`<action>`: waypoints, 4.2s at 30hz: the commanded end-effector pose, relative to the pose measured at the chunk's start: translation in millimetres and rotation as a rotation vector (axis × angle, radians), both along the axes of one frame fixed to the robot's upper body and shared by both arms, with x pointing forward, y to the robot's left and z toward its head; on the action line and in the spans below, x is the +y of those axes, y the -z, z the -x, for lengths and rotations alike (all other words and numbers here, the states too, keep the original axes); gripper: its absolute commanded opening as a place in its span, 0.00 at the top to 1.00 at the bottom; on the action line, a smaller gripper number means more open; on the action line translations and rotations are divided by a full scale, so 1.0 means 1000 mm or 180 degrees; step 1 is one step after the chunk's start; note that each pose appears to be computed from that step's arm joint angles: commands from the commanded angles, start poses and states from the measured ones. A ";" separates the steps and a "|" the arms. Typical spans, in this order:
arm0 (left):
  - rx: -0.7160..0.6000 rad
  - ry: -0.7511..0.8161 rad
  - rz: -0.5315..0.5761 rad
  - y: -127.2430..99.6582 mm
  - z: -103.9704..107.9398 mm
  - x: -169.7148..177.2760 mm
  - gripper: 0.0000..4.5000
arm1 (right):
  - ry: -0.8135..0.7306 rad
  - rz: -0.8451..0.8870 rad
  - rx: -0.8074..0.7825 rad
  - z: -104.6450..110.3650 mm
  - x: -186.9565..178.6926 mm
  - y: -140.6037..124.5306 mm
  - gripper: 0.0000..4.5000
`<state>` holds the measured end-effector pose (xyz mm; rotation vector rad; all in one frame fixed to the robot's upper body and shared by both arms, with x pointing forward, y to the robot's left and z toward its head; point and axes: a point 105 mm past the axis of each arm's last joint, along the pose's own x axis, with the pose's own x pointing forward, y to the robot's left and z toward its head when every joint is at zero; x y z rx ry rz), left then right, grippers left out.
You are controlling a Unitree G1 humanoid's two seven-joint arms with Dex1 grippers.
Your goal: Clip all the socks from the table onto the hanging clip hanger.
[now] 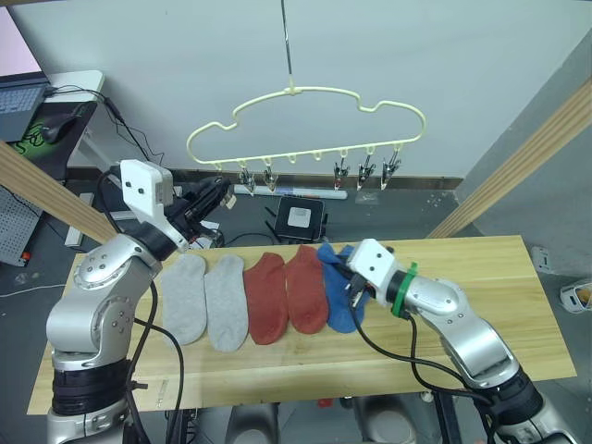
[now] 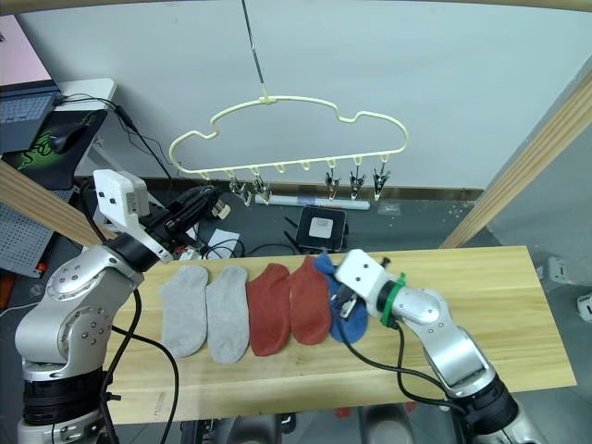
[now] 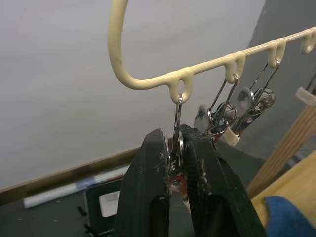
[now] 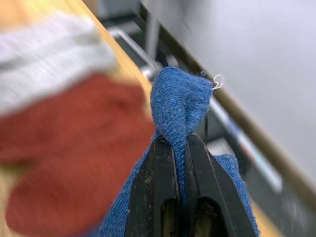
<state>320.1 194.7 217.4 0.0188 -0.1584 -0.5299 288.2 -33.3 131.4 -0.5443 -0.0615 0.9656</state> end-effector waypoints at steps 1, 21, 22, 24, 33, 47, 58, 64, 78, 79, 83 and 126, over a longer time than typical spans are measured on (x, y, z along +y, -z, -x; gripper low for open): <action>0.0066 0.0062 0.0072 -0.008 0.002 0.006 0.96 | -0.0424 -0.0056 -0.0413 0.013 0.030 -0.026 1.00; 0.0430 0.0421 0.0523 -0.023 0.000 0.002 0.96 | -0.0473 0.0030 -0.0868 -0.010 0.094 -0.041 1.00; 0.0431 0.0424 0.0523 -0.023 0.001 0.001 0.96 | -0.0457 0.0022 -0.0873 -0.012 0.096 -0.041 1.00; 0.0431 0.0424 0.0513 -0.023 0.001 0.001 0.96 | -0.0427 0.0018 -0.0893 -0.015 0.100 -0.040 1.00; 0.0392 0.0410 0.0460 -0.020 0.005 0.000 0.96 | -0.0352 -0.0169 -0.0990 -0.024 0.115 -0.046 1.00; 0.0358 0.0368 0.0403 -0.013 0.008 -0.002 0.96 | -0.0326 -0.0510 -0.1118 -0.026 0.122 -0.061 1.00; 0.0371 0.0345 0.0398 -0.011 0.007 -0.002 0.96 | -0.0323 -0.0670 -0.1038 -0.025 0.129 -0.064 1.00; 0.0367 0.0329 0.0436 -0.011 0.010 0.000 0.81 | -0.0356 -0.0673 -0.0997 -0.023 0.133 -0.062 1.00; 0.0454 0.0371 0.0408 -0.007 0.016 0.002 0.15 | -0.0382 -0.0646 -0.0948 -0.023 0.138 -0.057 1.00; 0.0464 0.0362 0.0394 -0.006 0.016 0.003 0.15 | -0.0379 -0.0644 -0.0945 -0.024 0.138 -0.056 1.00; 0.0493 0.0341 0.0225 0.001 0.019 0.006 0.15 | -0.0351 -0.0647 -0.0931 -0.026 0.137 -0.056 1.00; 0.0465 0.0163 -0.0286 0.023 0.027 0.019 0.14 | -0.0237 -0.0590 -0.0777 -0.013 0.097 -0.059 0.23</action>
